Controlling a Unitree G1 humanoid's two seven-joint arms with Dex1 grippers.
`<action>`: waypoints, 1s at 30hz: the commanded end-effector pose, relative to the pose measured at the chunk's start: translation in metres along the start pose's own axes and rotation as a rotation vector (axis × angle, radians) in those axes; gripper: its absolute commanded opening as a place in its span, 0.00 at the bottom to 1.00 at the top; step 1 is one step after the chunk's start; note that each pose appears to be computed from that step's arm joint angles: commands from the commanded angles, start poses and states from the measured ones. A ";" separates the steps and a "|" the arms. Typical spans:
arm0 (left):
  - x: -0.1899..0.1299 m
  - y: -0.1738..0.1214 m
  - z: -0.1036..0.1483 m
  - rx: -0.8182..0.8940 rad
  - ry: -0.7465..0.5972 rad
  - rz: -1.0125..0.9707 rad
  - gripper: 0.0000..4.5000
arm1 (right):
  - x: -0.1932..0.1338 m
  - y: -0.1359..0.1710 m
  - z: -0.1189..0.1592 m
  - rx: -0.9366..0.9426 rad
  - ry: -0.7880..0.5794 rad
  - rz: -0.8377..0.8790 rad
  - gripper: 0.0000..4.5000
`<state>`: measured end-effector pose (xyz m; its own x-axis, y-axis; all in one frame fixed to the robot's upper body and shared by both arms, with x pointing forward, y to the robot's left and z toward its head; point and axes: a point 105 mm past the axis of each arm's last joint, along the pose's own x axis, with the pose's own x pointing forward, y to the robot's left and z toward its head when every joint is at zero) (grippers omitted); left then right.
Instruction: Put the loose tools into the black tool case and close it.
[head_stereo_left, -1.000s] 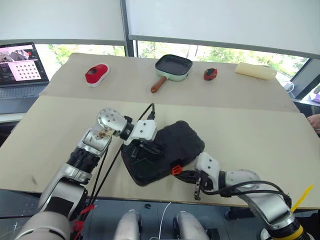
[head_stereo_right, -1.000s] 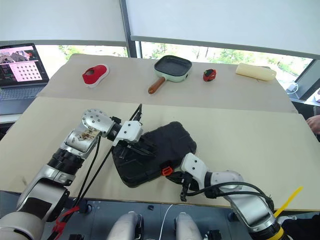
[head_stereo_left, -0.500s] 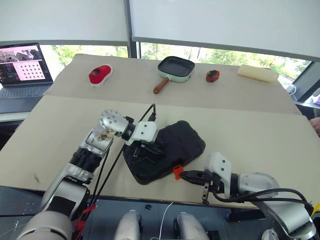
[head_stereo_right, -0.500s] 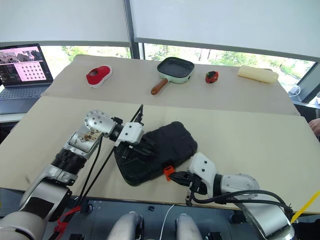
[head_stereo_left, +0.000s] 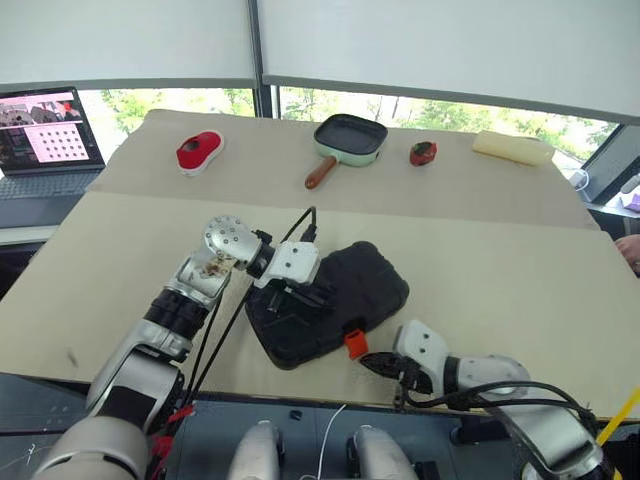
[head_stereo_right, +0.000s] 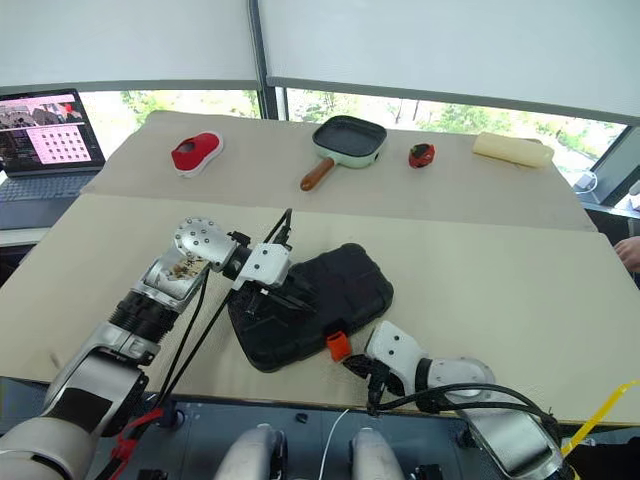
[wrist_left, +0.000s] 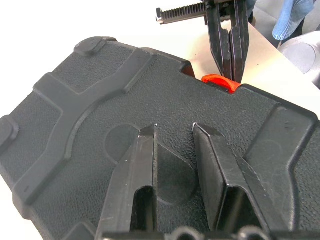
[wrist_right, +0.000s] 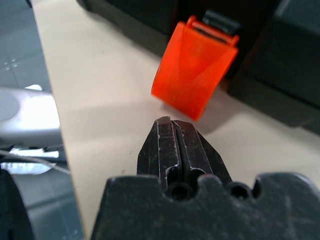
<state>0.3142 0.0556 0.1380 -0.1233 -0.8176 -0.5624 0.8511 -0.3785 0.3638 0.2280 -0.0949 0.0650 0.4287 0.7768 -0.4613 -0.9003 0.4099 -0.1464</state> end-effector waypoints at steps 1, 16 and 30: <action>0.012 -0.012 -0.017 -0.044 0.070 -0.069 0.27 | 0.011 -0.009 0.002 -0.026 -0.032 -0.057 0.00; 0.020 -0.017 -0.019 -0.042 0.067 -0.086 0.27 | -0.011 -0.010 0.069 -0.045 -0.359 -0.110 0.00; 0.022 -0.016 -0.021 -0.045 0.064 -0.084 0.27 | -0.020 -0.002 0.066 -0.032 -0.278 -0.035 0.00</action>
<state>0.3132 0.0434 0.1359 -0.1340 -0.8263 -0.5470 0.8366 -0.3902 0.3845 0.2306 -0.0771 0.1259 0.4682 0.8607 -0.2001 -0.8815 0.4393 -0.1731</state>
